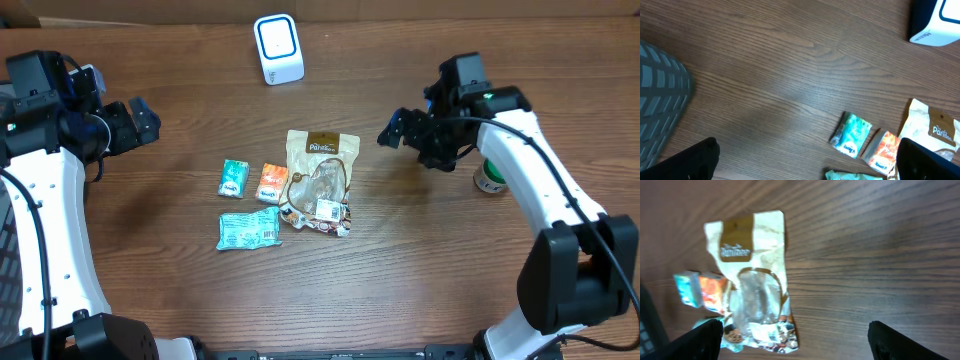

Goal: Scan the item barcode
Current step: 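Move the right gripper over the bread bag and lower the left gripper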

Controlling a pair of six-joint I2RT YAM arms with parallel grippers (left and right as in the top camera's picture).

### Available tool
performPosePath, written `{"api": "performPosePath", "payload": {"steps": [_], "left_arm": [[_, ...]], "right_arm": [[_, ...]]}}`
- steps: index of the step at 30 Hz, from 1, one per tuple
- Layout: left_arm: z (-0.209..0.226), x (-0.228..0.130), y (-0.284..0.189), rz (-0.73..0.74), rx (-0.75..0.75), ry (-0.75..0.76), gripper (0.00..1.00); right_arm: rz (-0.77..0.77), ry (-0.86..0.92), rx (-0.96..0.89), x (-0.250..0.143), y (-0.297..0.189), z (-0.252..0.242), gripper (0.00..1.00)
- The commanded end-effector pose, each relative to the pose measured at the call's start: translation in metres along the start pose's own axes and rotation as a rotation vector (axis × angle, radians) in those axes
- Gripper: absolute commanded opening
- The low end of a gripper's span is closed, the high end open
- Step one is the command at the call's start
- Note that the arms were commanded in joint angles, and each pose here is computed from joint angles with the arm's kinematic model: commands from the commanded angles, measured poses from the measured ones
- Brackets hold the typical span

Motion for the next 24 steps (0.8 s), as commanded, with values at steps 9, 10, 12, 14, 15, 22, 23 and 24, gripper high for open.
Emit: {"api": "performPosePath", "payload": {"steps": [9, 10, 12, 14, 15, 22, 23, 24], "left_arm": [[-0.016, 0.003, -0.012, -0.032, -0.102, -0.066, 0.99], [-0.021, 0.002, -0.012, -0.023, -0.133, -0.087, 1.00], [-0.030, 0.002, -0.014, -0.024, -0.203, -0.099, 1.00], [-0.048, 0.002, -0.016, -0.022, -0.318, -0.082, 0.89], [-0.056, 0.001, -0.015, -0.016, -0.361, -0.073, 1.00], [-0.124, -0.012, 0.007, 0.070, -0.500, 0.066, 0.26], [-0.137, -0.014, 0.011, 0.082, -0.517, 0.094, 0.13], [-0.149, -0.016, 0.014, 0.093, -0.531, 0.109, 0.04]], "right_arm": [[0.035, -0.001, -0.041, -0.010, 0.018, -0.014, 0.91], [0.036, -0.001, -0.041, -0.010, 0.018, -0.014, 0.91], [0.035, -0.001, -0.041, -0.010, 0.018, -0.014, 0.91], [0.035, -0.001, -0.040, -0.010, 0.018, -0.014, 0.91], [0.035, -0.001, -0.040, -0.010, 0.018, -0.014, 0.91], [0.035, -0.001, -0.040, -0.010, 0.018, -0.014, 0.91], [0.035, -0.001, -0.040, -0.010, 0.018, -0.014, 0.91], [0.035, -0.001, -0.040, -0.010, 0.018, -0.014, 0.91]]}}
Point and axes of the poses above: each gripper's point midway between its finger pads, its own y axis out along the fingers, its own z axis along the line the jaws close on, x = y × z, the point moved 3 cm from there along -y, back along the fingers, and after that the axes turned 12 degrees about y, right-handed, at the moved point
